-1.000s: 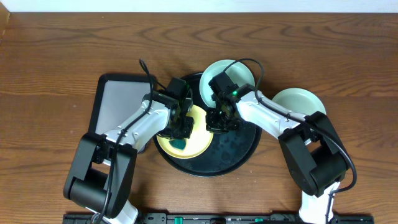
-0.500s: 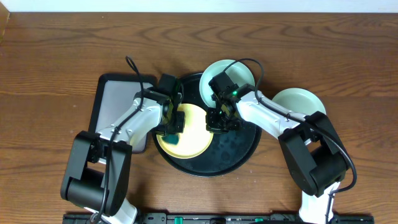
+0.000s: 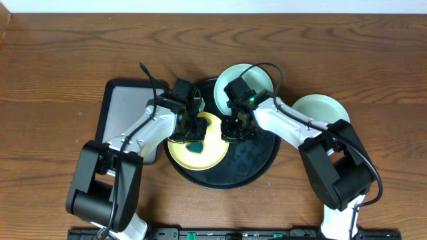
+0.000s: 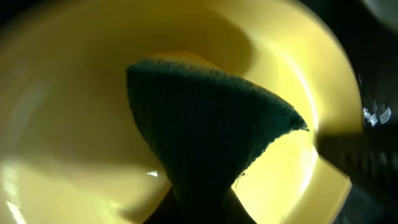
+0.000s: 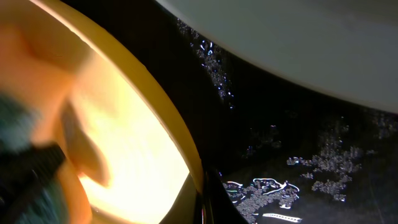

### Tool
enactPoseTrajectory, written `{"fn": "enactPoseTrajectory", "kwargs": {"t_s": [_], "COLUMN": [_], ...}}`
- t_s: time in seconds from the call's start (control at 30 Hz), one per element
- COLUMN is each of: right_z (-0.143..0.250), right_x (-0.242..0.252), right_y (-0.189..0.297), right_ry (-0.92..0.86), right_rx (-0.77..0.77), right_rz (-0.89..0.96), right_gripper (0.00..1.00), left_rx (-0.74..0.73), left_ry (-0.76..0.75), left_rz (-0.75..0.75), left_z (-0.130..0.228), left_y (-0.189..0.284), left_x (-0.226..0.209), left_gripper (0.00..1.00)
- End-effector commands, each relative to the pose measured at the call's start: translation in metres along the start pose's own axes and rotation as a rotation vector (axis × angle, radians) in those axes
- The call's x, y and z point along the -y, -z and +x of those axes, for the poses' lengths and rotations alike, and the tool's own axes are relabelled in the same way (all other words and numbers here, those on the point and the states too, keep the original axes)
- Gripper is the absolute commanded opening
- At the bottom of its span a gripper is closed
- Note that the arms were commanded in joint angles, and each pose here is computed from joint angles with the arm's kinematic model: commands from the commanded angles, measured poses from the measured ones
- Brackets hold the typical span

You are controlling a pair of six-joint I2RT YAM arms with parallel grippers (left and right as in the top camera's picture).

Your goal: Clean dirty plates on tray and stack at the side

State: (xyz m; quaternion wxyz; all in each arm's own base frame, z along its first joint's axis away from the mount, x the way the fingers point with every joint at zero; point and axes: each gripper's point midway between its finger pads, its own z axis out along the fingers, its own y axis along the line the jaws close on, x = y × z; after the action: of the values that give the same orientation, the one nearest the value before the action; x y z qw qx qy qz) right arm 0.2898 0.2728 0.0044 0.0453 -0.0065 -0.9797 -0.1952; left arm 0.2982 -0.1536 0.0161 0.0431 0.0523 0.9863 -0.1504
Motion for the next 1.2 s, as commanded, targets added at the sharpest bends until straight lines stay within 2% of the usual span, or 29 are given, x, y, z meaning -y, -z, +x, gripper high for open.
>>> {"fn": "enactPoseTrajectory", "kwargs": {"t_s": [0.0,0.17,0.27,0.53,0.7,0.77,0.83,0.97,1.17], "right_z": [-0.005,-0.005,-0.005,-0.005,-0.007,-0.012,-0.018,-0.023,-0.023], "right_x": [0.002,0.003,0.003,0.003,-0.007,-0.012,-0.014,-0.010,-0.013], "right_y": [-0.001,-0.001,-0.001,-0.001,0.010,0.022,0.040,0.080,0.138], "right_ry": [-0.011,-0.012,-0.013,-0.015,0.073,0.125,0.212,0.341,0.467], "right_rx": [-0.002,-0.002,-0.003,-0.004,0.020,0.062,0.136,0.289,0.500], "right_rz": [-0.002,-0.002,-0.001,-0.002,-0.034,-0.030,0.004,0.151,0.343], "right_gripper": [0.01,0.01,0.01,0.01,0.01,0.01,0.01,0.01,0.01], "left_rx": [0.087,0.129,0.112,0.130,0.198,0.233,0.272,0.304,0.315], "left_ry": [0.089,0.154,0.198,0.233,0.207,0.220,0.268,0.377,0.441], "left_rz": [-0.140,-0.257,-0.215,-0.142,-0.140,-0.152,-0.232,-0.282,-0.295], "left_z": [-0.023,-0.030,-0.034,-0.065,-0.076,-0.078,-0.078,-0.075,-0.071], "left_y": [0.007,0.015,0.026,0.114,0.157,0.169,0.184,0.200,0.207], "left_x": [-0.030,-0.059,-0.056,-0.035,-0.038,-0.049,-0.079,-0.121,-0.144], "left_gripper": [0.08,0.08,0.07,0.08,0.08,0.08,0.08,0.08,0.08]}}
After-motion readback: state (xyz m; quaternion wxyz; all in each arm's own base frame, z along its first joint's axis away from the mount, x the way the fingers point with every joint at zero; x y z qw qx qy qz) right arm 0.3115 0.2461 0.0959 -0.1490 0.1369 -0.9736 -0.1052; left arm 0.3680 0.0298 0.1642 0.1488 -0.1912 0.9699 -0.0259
